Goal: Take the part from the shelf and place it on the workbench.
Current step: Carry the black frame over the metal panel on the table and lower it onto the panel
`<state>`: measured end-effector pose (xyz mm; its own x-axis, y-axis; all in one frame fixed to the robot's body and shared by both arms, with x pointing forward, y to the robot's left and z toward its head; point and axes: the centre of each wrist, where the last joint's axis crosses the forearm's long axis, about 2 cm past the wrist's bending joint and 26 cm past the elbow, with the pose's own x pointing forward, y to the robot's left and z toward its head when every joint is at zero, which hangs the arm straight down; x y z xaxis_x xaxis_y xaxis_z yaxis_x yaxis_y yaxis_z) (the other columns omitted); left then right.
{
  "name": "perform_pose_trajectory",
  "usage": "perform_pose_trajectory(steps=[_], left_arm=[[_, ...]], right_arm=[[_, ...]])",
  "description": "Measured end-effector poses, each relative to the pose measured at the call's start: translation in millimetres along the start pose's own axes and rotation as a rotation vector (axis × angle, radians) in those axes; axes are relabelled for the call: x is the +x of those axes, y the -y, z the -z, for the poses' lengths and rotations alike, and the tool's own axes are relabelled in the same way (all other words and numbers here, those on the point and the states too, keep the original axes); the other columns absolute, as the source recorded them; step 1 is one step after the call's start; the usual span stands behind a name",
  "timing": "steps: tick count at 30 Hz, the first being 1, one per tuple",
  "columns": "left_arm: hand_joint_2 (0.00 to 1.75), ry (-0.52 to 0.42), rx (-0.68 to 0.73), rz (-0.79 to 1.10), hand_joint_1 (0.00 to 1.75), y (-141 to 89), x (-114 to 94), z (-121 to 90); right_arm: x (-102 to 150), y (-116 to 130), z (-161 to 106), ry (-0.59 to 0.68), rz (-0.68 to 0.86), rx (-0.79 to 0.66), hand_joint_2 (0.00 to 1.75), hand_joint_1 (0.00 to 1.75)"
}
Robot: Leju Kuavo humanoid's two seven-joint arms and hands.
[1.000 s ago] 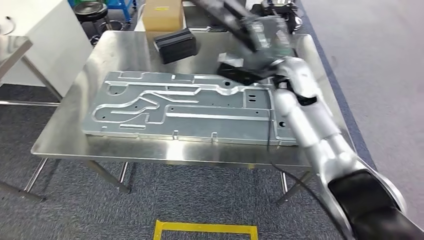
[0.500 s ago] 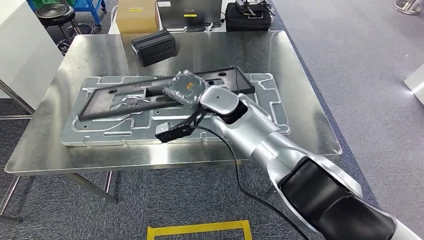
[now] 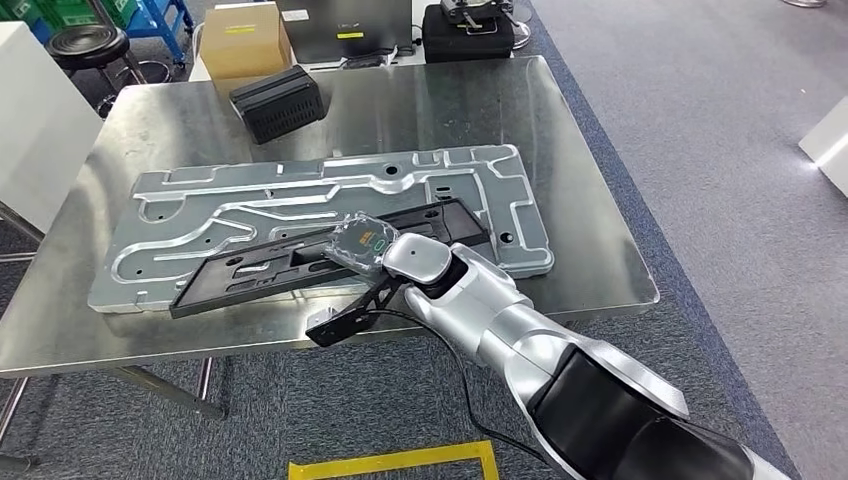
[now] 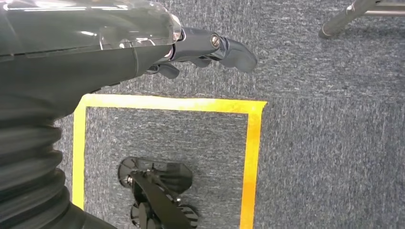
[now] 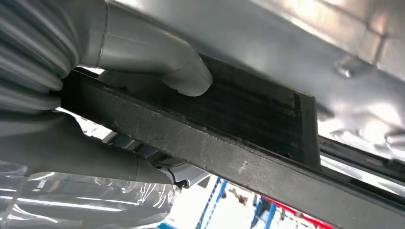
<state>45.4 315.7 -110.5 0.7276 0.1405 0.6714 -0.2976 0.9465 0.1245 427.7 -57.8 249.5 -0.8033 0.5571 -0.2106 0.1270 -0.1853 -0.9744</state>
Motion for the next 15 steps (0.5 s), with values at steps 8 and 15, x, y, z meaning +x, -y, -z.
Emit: perform_pose_trajectory(steps=[8,15], left_arm=[[1.75,0.002,0.001,-0.001,0.00,-0.2,0.5,0.4],[1.75,0.021,0.011,0.007,0.00,-1.6,0.3,0.4]], right_arm=[[1.4,-3.8,0.1,-0.005,0.010,0.016,1.75,1.75],[-4.7,-34.3,-15.1,-0.076,0.074,0.045,0.00,0.00]])
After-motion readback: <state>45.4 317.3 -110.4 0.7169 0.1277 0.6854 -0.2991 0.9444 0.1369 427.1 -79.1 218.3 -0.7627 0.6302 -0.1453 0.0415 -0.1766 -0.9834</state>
